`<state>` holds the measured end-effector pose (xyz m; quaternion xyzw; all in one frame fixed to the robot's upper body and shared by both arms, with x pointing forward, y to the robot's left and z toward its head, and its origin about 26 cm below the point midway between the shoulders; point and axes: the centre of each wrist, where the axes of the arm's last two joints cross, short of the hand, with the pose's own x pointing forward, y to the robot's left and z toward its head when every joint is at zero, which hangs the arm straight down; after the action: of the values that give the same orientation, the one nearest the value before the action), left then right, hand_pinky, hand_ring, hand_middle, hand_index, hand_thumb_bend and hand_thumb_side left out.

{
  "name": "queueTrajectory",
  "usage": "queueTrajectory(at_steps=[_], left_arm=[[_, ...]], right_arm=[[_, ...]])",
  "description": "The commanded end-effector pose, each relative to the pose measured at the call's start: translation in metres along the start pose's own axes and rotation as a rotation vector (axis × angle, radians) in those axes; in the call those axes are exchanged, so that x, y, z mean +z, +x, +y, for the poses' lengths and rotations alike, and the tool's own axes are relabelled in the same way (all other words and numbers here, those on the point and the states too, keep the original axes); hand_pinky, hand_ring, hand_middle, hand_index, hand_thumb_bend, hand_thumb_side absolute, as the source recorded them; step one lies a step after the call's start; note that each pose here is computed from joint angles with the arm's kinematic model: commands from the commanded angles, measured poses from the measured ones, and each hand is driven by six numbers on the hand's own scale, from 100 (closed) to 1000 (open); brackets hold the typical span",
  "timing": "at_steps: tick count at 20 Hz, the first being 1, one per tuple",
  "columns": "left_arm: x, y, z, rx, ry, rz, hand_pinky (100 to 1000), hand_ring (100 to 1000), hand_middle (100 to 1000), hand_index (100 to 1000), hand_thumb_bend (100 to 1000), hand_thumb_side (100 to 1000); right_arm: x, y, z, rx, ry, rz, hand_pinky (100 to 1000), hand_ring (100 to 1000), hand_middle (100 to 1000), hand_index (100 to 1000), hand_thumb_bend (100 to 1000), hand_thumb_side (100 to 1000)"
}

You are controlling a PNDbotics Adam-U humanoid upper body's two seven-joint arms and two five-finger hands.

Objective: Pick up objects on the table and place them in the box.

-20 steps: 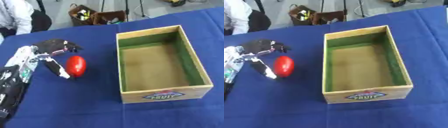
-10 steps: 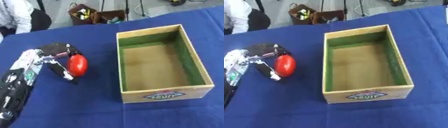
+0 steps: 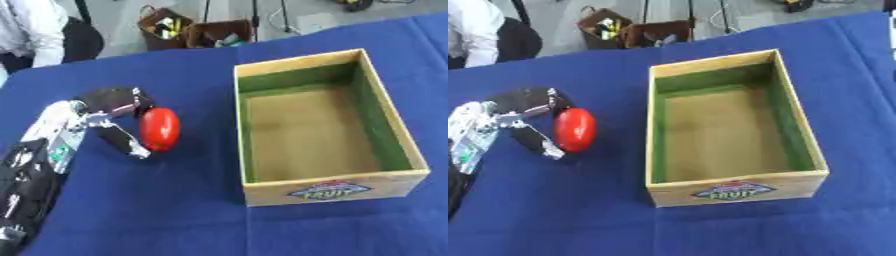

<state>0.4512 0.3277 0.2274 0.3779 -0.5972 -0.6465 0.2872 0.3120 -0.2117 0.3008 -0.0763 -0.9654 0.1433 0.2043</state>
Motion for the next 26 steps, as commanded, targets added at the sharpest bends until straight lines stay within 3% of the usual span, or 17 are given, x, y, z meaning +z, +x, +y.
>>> queueTrajectory(at_steps=[1,4,7,15,17,19,21,22,26], left_arm=[[0.0081,-0.0063,0.0165,-0.041,0.034,0.010,452,462,430,661,818,707],[0.0083,-0.0062,0.0166,-0.041,0.036,0.010,452,462,430,661,818,707],[0.0103,-0.0079,0.0176,-0.039,0.047,0.018,433,433,393,616,746,742],[0.0099,-0.0071,0.0185,-0.015,0.064,0.012,415,411,371,586,713,737],[0.0098,-0.0072,0.0177,-0.013,0.052,0.016,436,442,426,690,773,747],[0.0098,-0.0074,0.0179,-0.019,0.034,0.026,459,515,551,825,811,751],[0.0098,-0.0077,0.0180,-0.030,0.007,0.046,485,553,616,897,822,742],[0.0105,-0.0087,0.0172,-0.035,-0.012,0.061,540,623,718,980,837,710],[0.0107,-0.0088,0.0200,-0.057,-0.058,0.117,586,689,779,1000,839,682]], right_arm=[[-0.0034,0.0065,-0.0036,0.010,-0.005,-0.021,925,937,548,688,100,607],[-0.0033,0.0065,-0.0035,0.011,-0.005,-0.019,925,937,548,688,100,607],[-0.0035,0.0066,-0.0031,0.009,-0.006,-0.020,925,937,549,690,100,607],[-0.0035,0.0066,-0.0030,0.007,-0.006,-0.019,926,938,548,691,100,605],[-0.0034,0.0065,-0.0030,0.007,-0.005,-0.020,926,938,547,690,100,606],[-0.0033,0.0065,-0.0028,0.006,-0.003,-0.019,927,938,546,690,100,606],[-0.0031,0.0064,-0.0026,0.005,-0.001,-0.018,927,938,546,690,100,605],[-0.0032,0.0065,-0.0025,0.004,0.000,-0.019,927,938,546,690,100,606],[-0.0029,0.0063,-0.0022,0.002,0.002,-0.018,928,938,545,690,100,605]])
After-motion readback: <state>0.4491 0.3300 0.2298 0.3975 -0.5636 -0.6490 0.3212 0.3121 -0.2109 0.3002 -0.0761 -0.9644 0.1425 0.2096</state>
